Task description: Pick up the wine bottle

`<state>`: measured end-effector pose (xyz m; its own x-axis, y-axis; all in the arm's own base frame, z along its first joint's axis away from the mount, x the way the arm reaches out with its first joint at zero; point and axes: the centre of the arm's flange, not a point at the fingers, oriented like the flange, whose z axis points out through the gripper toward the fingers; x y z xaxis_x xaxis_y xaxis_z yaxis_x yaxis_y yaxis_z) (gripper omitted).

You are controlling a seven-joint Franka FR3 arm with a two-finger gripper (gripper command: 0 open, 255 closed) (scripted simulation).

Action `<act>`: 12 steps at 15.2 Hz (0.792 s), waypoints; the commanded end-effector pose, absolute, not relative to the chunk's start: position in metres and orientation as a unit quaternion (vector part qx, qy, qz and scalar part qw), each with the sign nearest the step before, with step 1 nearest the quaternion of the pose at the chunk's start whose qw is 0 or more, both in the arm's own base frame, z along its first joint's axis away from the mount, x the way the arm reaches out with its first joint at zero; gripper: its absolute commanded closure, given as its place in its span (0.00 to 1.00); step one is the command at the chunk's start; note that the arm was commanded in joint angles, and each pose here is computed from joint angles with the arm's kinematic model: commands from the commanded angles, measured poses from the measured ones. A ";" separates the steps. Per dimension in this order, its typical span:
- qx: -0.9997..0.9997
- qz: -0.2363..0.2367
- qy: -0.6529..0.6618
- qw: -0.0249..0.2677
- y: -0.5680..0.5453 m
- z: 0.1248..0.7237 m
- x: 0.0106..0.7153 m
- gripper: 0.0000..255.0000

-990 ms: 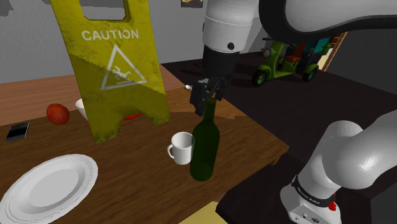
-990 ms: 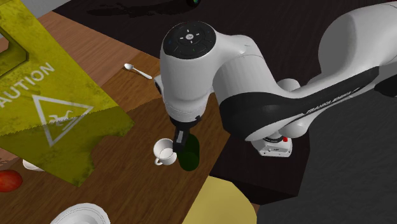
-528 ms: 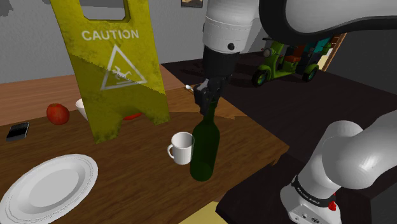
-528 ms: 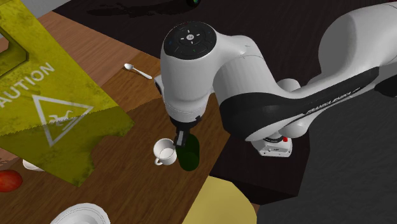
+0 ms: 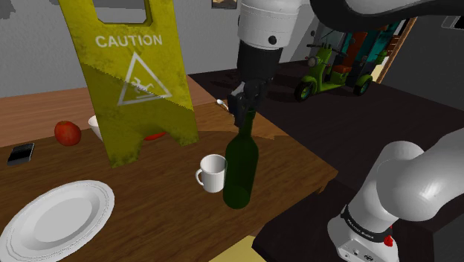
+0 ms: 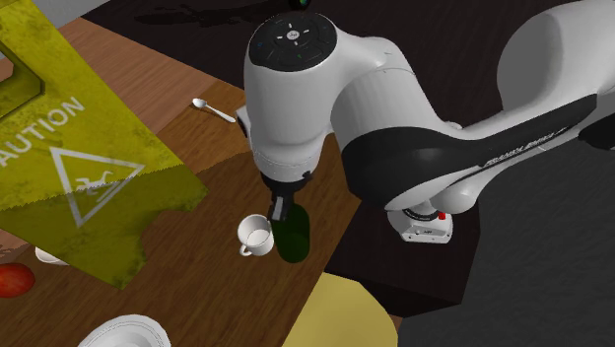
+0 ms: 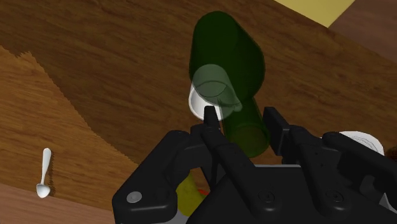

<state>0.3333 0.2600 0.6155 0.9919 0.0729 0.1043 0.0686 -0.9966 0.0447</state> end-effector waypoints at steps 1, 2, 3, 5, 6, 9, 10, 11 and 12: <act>0.998 0.053 0.035 0.021 0.260 0.626 0.334 1.00; 0.998 0.053 0.035 0.021 0.260 0.632 0.334 1.00; 0.998 0.053 0.035 0.021 0.260 0.637 0.334 1.00; 0.998 0.053 0.035 0.021 0.260 0.648 0.334 1.00; 0.998 0.053 0.035 0.021 0.260 0.653 0.334 1.00; 0.998 0.053 0.035 0.021 0.260 0.669 0.334 1.00; 0.998 0.053 0.035 0.021 0.260 0.674 0.334 1.00; 0.998 0.053 0.035 0.021 0.260 0.675 0.334 1.00; 0.998 0.053 0.035 0.021 0.260 0.675 0.334 1.00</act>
